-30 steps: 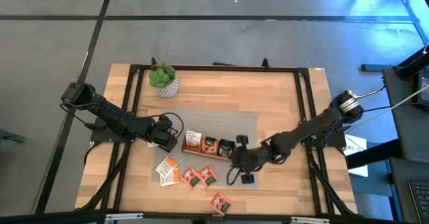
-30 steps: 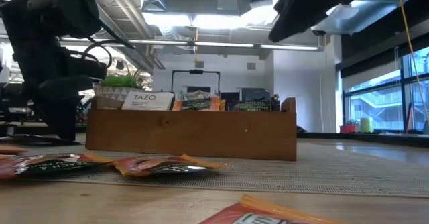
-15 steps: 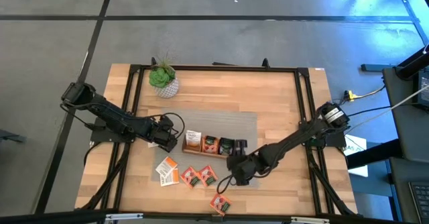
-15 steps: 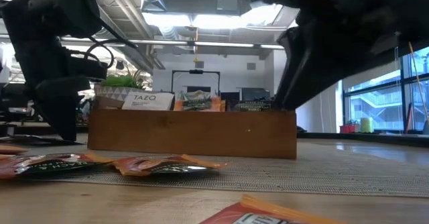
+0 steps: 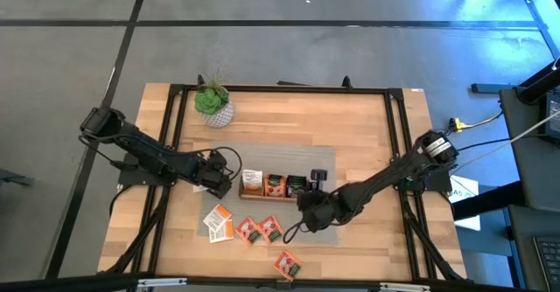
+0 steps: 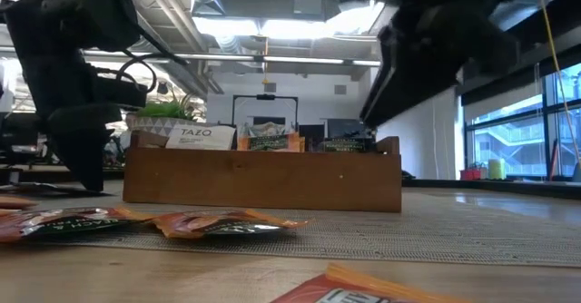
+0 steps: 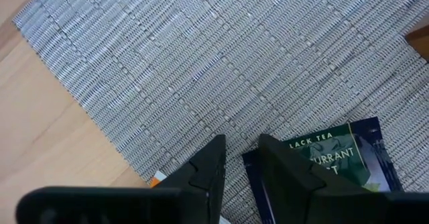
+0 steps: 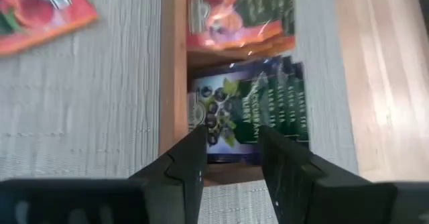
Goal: Pick & Place Tea
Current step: Put the orange tea bag into the middle section of the wooden organizer
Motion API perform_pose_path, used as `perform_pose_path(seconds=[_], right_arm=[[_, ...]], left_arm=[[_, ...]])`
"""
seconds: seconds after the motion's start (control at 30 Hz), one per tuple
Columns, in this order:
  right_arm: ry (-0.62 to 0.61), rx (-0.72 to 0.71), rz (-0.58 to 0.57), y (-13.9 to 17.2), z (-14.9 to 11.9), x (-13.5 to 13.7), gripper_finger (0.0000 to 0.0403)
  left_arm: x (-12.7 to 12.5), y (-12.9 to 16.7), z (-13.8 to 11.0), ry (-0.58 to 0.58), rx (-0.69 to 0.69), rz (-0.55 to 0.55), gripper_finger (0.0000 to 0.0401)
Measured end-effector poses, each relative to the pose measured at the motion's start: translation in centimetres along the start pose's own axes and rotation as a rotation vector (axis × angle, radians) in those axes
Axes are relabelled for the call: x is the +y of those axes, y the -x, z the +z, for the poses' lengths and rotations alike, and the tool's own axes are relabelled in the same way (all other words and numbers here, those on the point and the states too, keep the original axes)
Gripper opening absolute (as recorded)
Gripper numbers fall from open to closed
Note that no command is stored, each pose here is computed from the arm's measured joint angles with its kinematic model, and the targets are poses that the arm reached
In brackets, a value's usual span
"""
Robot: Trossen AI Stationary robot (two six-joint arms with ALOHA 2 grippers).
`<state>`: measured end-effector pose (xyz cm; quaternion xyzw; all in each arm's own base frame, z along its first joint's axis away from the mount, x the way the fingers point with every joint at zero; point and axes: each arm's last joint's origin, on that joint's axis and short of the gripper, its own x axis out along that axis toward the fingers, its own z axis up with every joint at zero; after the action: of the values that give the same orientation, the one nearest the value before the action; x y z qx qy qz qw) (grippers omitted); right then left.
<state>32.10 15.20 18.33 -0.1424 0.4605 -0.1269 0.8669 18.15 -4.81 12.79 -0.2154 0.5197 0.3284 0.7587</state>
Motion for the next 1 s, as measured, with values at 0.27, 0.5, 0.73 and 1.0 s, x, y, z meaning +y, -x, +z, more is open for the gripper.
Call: perform_pose_path(seconds=[0.27, 0.5, 0.73, 1.0], right_arm=[[0.005, -0.099, 0.201, 3.5, 1.5, -1.1, 0.0138], [0.093, -0.175, 0.253, 2.6, 2.1, 0.1, 0.0138], [0.116, -0.185, 0.317, 2.3, 1.9, 1.5, 0.0138], [0.174, -0.215, 0.542, 3.6, 1.6, 3.9, 0.0138]], left_arm=[[-2.4, 3.3, 1.8, -0.132, -0.066, -0.068, 0.0089], [-7.1, 6.3, 1.8, -0.250, -0.228, -0.392, 0.0088], [-11.7, 6.3, -0.4, -0.348, -0.329, -0.622, 0.0089], [-18.1, 5.1, -1.4, -0.468, -0.326, -0.613, 0.0088]])
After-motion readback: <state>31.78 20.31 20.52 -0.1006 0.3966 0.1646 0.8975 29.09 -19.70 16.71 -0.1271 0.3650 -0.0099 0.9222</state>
